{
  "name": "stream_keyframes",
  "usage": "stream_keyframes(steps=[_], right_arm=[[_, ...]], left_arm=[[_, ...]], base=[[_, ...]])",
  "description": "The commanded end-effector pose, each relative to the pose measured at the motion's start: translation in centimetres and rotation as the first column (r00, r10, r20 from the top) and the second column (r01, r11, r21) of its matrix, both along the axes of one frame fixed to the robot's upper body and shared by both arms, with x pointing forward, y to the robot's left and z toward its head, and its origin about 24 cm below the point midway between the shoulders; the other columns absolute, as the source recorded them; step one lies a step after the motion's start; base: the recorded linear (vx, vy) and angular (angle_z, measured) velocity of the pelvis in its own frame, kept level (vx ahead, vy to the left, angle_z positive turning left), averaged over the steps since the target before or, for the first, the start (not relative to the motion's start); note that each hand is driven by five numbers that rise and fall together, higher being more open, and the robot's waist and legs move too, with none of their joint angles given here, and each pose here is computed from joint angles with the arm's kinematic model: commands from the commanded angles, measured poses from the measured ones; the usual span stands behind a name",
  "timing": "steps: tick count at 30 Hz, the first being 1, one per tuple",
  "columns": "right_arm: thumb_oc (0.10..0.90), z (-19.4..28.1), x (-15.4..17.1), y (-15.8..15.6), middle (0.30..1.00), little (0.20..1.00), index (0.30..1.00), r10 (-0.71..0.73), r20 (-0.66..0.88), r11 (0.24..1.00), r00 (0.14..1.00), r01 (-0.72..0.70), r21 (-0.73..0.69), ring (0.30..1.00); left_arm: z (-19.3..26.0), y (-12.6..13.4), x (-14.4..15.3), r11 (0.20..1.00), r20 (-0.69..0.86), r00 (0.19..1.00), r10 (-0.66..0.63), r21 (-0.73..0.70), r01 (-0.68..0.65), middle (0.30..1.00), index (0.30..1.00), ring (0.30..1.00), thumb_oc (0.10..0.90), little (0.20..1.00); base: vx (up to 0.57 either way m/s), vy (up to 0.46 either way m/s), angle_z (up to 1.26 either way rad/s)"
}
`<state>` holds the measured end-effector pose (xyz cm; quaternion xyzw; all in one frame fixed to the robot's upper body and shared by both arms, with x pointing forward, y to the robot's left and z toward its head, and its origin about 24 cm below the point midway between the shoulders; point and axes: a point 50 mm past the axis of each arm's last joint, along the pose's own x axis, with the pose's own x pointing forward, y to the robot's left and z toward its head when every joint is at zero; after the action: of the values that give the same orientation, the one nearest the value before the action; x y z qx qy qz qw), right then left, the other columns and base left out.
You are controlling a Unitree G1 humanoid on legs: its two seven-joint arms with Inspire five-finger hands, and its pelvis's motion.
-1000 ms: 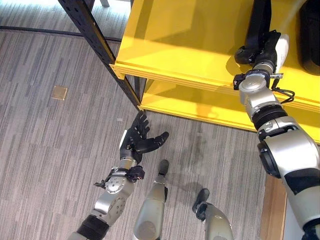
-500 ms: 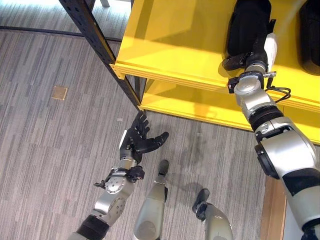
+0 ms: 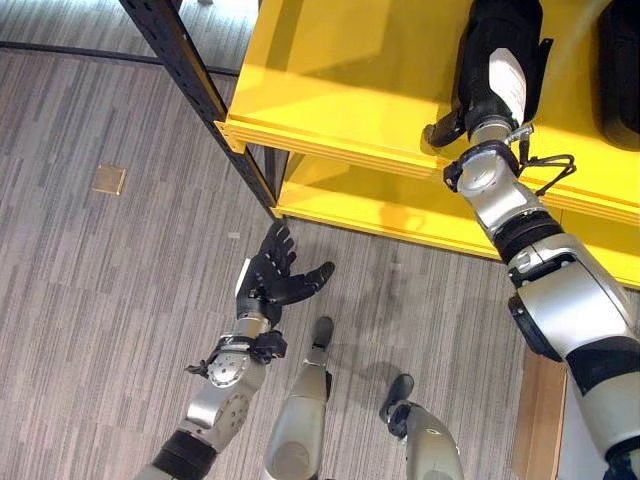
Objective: Move parts from the plastic box to the shelf.
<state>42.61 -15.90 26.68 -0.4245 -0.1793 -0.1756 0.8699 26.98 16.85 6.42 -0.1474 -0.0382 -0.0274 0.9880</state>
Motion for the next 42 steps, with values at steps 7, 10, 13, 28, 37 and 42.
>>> stream_keyframes(steps=[7, 10, 13, 28, 37, 42], right_arm=[[0.900, 6.8, -1.4, 0.8, 1.000, 1.000, 1.000, 0.063, 0.239, 0.989, 0.969, -0.028, -0.146, 1.000], [0.900, 7.9, -2.0, 1.1, 1.000, 1.000, 1.000, 0.072, 0.292, 0.977, 0.954, -0.008, -0.215, 1.000], [0.900, 9.3, -2.8, 1.9, 1.000, 1.000, 1.000, 0.097, 0.365, 0.949, 0.926, 0.024, -0.313, 1.000], [0.900, 11.1, -8.3, 2.0, 1.000, 1.000, 1.000, 0.194, 0.624, 0.916, 0.757, 0.088, -0.392, 1.000], [0.900, 3.2, -10.0, -0.6, 1.000, 1.000, 1.000, 0.225, 0.481, 0.925, 0.847, -0.029, -0.380, 1.000], [0.900, 1.5, -11.5, -1.3, 1.000, 1.000, 1.000, 0.246, 0.452, 0.897, 0.857, -0.025, -0.442, 1.000]], left_arm=[[4.9, 0.5, -0.7, 0.999, 0.267, 0.964, -0.011, -0.042, 0.023, 1.000, 1.000, 1.000, 0.900, 1.000], [5.1, 0.6, -0.7, 0.999, 0.274, 0.962, -0.008, -0.039, 0.019, 1.000, 1.000, 1.000, 0.900, 1.000], [5.3, 0.8, -0.6, 1.000, 0.281, 0.960, 0.002, -0.031, 0.007, 1.000, 1.000, 1.000, 0.900, 1.000], [5.9, 1.3, -0.6, 0.998, 0.309, 0.949, 0.057, -0.017, -0.054, 1.000, 1.000, 1.000, 0.900, 1.000], [5.4, 2.3, -1.3, 0.991, 0.290, 0.948, 0.129, -0.018, -0.130, 1.000, 1.000, 1.000, 0.900, 1.000], [5.2, 2.6, -1.7, 0.989, 0.284, 0.949, 0.140, -0.001, -0.145, 1.000, 1.000, 1.000, 0.900, 1.000]], base=[[0.00, -0.001, -0.01], [0.00, 0.000, 0.00], [0.00, -0.001, -0.01], [-0.01, -0.003, -0.03], [-0.01, -0.004, -0.07], [0.00, -0.002, -0.01]])
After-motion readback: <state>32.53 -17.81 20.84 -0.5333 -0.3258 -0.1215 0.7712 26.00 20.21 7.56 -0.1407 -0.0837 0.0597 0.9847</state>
